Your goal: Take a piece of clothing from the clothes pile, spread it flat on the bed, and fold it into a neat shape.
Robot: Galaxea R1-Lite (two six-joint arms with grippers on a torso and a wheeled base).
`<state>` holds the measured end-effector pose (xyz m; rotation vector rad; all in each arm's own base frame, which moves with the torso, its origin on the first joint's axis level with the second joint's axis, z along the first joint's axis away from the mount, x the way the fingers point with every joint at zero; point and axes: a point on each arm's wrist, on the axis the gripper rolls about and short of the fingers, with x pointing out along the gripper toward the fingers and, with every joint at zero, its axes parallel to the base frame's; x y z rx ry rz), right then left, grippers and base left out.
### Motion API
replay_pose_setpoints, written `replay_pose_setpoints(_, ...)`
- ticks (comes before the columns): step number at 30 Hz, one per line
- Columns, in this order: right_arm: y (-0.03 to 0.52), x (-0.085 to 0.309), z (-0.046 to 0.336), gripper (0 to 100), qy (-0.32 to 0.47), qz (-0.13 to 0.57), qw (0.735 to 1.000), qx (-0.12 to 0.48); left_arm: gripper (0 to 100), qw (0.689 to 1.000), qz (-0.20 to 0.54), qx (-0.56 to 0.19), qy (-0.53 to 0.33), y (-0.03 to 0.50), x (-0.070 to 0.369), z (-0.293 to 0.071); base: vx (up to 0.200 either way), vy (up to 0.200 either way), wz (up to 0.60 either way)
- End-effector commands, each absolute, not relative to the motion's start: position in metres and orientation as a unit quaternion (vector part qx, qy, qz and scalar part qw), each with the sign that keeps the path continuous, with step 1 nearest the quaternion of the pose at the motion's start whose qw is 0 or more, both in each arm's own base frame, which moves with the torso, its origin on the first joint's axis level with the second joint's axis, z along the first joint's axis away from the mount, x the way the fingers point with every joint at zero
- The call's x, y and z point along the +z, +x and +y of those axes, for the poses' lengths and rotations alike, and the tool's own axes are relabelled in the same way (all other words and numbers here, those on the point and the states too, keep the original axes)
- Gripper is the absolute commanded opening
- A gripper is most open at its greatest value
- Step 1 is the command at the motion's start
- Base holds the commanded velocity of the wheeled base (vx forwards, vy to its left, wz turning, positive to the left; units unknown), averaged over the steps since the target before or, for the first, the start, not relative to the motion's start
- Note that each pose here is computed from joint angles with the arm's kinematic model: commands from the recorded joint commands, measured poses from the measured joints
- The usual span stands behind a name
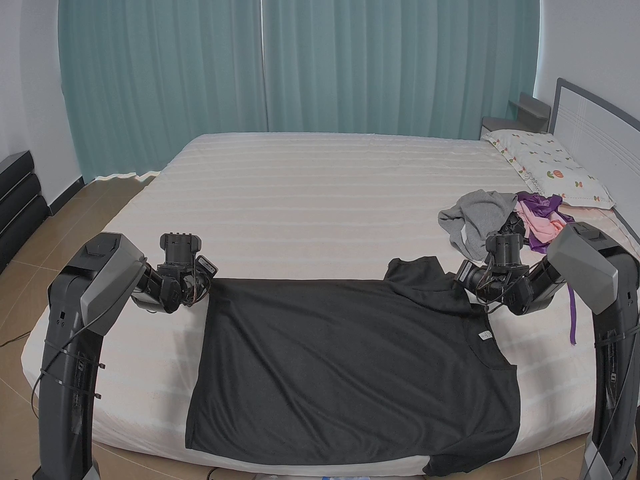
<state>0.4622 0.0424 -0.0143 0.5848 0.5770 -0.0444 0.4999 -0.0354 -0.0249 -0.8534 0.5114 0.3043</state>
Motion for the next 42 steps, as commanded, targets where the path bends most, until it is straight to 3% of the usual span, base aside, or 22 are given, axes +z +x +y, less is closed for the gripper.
replay_pose_setpoints(1,0.470,0.011,0.035,0,0.300,0.241,0.923,-0.026,0,0.867,0.245,0.146,-0.409,0.498,-0.023,-0.035,0.000,0.000,0.00)
replay_pose_setpoints(9,0.487,0.040,0.012,0,0.309,0.171,0.935,-0.032,0,0.886,0.213,0.125,-0.393,0.509,0.004,-0.033,0.000,0.000,0.00)
replay_pose_setpoints(19,0.514,0.032,0.009,0,0.306,0.130,0.942,-0.055,0,0.906,0.198,0.107,-0.358,0.525,0.003,-0.034,0.000,0.000,0.00)
replay_pose_setpoints(42,0.520,-0.020,0.011,0,0.300,0.154,0.937,-0.087,0,0.910,0.202,0.093,-0.349,0.542,-0.039,-0.050,0.000,0.000,0.00)
